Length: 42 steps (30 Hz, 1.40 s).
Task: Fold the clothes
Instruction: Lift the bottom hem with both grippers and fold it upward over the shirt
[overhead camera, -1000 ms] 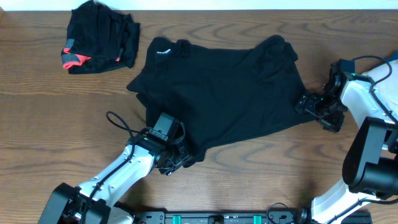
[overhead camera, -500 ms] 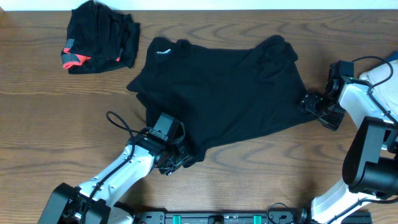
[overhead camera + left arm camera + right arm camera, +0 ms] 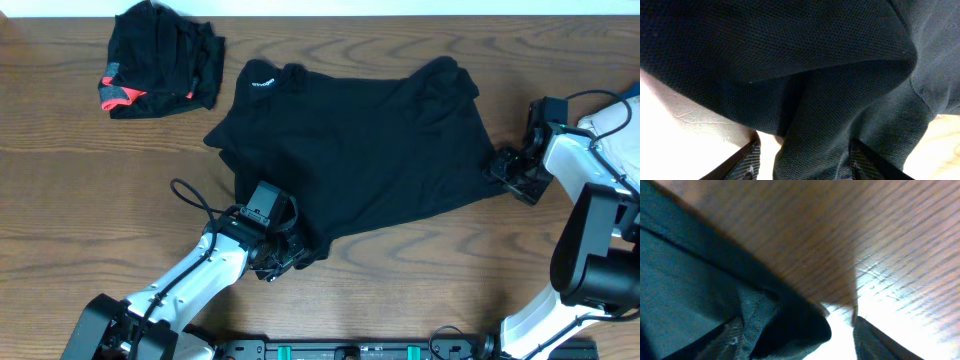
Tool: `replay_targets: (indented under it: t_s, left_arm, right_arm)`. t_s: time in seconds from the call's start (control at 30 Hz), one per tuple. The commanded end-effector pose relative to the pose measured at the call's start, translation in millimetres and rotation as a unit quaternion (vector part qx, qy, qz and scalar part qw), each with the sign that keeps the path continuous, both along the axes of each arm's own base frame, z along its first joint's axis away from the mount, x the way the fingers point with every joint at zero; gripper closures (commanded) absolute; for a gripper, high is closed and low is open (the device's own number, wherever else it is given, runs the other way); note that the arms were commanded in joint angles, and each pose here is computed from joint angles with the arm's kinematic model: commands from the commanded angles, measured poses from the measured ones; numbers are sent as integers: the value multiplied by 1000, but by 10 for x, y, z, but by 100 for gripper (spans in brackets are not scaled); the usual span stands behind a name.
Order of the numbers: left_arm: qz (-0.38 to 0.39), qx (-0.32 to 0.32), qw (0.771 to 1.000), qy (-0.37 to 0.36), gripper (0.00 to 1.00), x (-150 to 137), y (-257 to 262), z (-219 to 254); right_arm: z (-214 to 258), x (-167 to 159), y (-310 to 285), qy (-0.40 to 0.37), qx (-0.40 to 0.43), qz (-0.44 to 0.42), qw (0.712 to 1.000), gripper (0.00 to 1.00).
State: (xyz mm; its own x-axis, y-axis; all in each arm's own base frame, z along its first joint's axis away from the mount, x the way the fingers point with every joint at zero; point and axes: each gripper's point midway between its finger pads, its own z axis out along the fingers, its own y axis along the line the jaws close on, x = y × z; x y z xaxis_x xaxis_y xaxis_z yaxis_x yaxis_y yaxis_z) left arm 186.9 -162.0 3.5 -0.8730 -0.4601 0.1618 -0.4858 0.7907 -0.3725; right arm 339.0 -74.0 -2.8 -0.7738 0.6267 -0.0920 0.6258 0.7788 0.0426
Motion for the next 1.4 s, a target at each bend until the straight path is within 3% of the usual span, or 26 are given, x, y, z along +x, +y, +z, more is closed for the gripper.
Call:
replay_targets:
  t_s: [0.0,0.23,0.5,0.57,0.67,0.73,0.93,1.37]
  left_arm:
    - [2,36,999,11,42,-98,140,-157]
    - [-1,26,1000,17,42,-117,109,-146]
    - [-6,12,999,42,76,-227,74,-130]
    - [-6,17,999,51,78,-270,98,-137]
    - [-11,19,998,54,81,-291,109,-141]
    - [-11,19,998,54,93,-290,109,-141]
    - [-20,19,998,49,94,-288,109,-140]
    - [-34,-8,999,28,94,-340,74,108]
  right_arm:
    - [-79,-60,-32,14,0,-12,1000,41]
    - [-80,-86,-26,19,2,-15,1000,60]
    - [-81,-130,-17,28,3,-15,999,83]
    - [-81,-135,-16,29,3,-15,999,89]
    - [-81,-132,-16,28,4,-15,999,90]
    - [-81,-133,-16,28,4,-15,999,90]
    - [-81,-139,-8,30,6,-15,999,99]
    - [383,-253,16,9,-1,-9,1000,99]
